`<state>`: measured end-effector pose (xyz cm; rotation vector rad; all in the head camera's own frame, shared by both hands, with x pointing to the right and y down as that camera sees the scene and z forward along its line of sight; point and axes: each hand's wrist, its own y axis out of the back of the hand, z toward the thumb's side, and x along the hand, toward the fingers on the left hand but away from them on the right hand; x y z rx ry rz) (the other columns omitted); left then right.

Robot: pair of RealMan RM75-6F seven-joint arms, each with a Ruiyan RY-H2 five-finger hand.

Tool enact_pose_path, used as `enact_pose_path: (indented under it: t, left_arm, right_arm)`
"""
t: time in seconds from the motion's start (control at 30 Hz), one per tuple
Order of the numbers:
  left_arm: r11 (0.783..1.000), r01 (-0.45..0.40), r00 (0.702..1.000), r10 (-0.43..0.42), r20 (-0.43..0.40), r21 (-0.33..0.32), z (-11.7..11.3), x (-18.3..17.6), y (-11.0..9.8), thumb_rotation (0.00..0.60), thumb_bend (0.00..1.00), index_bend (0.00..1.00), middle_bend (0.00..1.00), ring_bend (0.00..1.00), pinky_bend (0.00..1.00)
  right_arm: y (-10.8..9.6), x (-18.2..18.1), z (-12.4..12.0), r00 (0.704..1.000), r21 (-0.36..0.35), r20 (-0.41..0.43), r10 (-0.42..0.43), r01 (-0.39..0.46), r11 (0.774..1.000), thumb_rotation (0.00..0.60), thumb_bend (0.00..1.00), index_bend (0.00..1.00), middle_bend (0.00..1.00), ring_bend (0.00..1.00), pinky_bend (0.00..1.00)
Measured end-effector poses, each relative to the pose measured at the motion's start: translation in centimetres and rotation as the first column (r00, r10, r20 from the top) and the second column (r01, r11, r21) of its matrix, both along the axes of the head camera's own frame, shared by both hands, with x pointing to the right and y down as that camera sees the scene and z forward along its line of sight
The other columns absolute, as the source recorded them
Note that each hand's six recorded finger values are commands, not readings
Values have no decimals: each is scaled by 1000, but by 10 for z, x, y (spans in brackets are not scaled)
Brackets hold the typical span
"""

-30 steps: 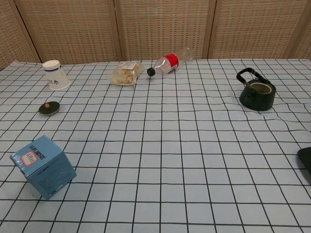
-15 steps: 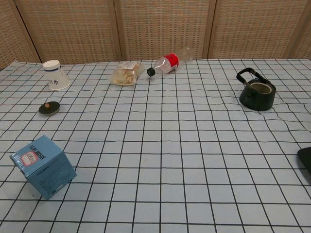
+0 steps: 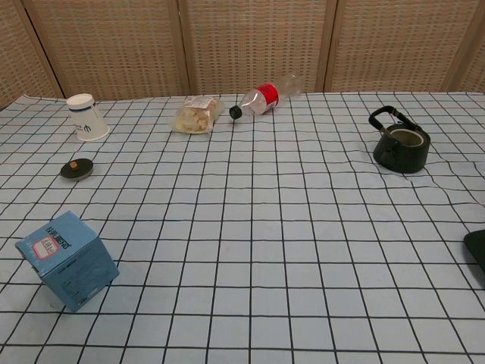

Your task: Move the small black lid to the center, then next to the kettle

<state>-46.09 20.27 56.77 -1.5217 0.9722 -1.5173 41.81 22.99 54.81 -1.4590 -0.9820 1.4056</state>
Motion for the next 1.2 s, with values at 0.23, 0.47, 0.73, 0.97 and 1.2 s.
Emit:
enact_pose_path:
  t: [0.23, 0.47, 0.73, 0.97, 1.2]
  left_arm:
    - [999, -13, 1000, 13, 11, -41, 17, 8, -36, 600, 138, 276, 0, 0, 0]
    - [987, -44, 995, 58, 85, -154, 60, 18, -86, 600, 157, 320, 0, 0, 0]
    - [969, -85, 976, 128, 175, -232, 104, 32, -131, 600, 198, 269, 0, 0, 0]
    - [952, -104, 968, 163, 188, -289, 134, 48, -145, 600, 198, 193, 0, 0, 0]
    - [937, -116, 969, 180, 171, -330, 156, 67, -149, 600, 222, 220, 0, 0, 0]
  right_arm:
    - [-3, 6, 0, 998, 14, -64, 5, -4, 1000, 600, 168, 9, 0, 0, 0]
    - [-10, 18, 5, 996, 11, -86, 37, -37, 999, 600, 168, 19, 0, 0, 0]
    - [-10, 28, 7, 992, 10, -105, 63, -62, 998, 600, 167, 23, 0, 0, 0]
    - [-7, 36, 4, 990, 12, -114, 83, -82, 997, 600, 168, 25, 0, 0, 0]
    - [-6, 41, -1, 989, 22, -114, 99, -97, 995, 600, 167, 28, 0, 0, 0]
